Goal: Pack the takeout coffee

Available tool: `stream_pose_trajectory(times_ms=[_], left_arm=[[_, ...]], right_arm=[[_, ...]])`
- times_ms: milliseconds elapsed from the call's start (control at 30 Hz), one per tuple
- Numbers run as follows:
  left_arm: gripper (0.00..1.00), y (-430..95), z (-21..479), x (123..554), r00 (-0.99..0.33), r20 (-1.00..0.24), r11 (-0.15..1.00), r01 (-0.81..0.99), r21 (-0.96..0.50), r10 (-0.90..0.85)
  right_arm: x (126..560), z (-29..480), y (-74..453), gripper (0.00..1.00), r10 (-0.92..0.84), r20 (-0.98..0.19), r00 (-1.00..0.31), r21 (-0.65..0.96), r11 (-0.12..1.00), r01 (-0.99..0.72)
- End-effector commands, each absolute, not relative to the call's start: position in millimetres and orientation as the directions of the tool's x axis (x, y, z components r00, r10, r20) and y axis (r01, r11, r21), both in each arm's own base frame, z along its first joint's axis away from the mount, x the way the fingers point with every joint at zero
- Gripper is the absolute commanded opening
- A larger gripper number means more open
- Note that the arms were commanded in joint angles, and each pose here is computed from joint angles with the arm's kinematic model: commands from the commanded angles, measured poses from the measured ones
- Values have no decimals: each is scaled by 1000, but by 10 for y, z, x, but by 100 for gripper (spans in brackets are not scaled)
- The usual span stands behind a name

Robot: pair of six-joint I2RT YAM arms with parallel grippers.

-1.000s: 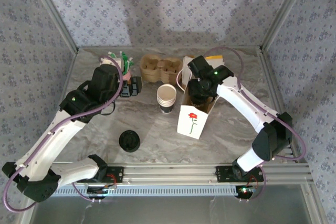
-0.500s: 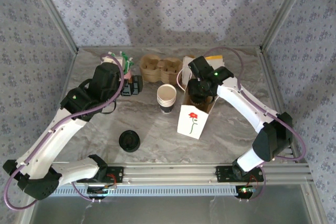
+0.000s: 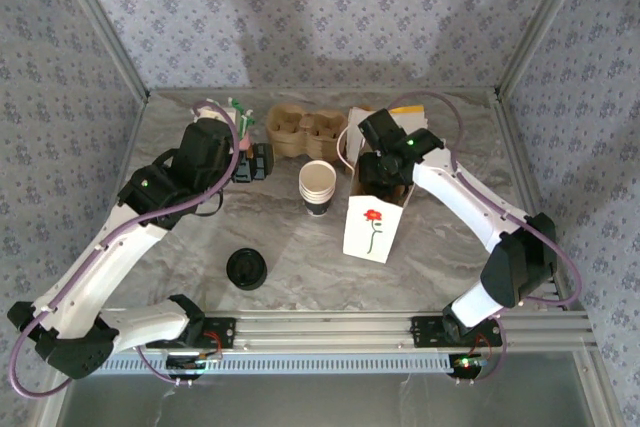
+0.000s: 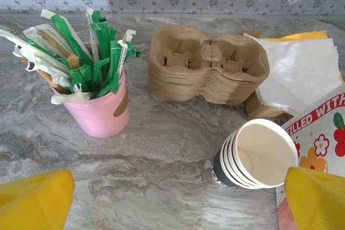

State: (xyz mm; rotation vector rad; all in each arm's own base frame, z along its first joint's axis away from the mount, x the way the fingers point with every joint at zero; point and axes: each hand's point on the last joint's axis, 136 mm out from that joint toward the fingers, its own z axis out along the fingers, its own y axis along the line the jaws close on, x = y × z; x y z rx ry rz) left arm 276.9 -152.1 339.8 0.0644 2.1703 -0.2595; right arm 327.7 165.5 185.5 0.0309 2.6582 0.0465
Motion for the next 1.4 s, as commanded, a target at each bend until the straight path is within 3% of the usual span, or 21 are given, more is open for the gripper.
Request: stream_pose_trajectory(times_ms=[0, 1367], left_arm=[[100, -1492, 3517, 2755, -554, -831, 978, 146, -150, -45], [100, -1564, 3586, 2738, -541, -841, 977, 162, -141, -32]], right_arm=[[3194, 1677, 1584, 69, 7, -407, -913, -3, 1000, 9], [3157, 1806, 1548, 69, 16, -431, -902, 12, 1000, 12]])
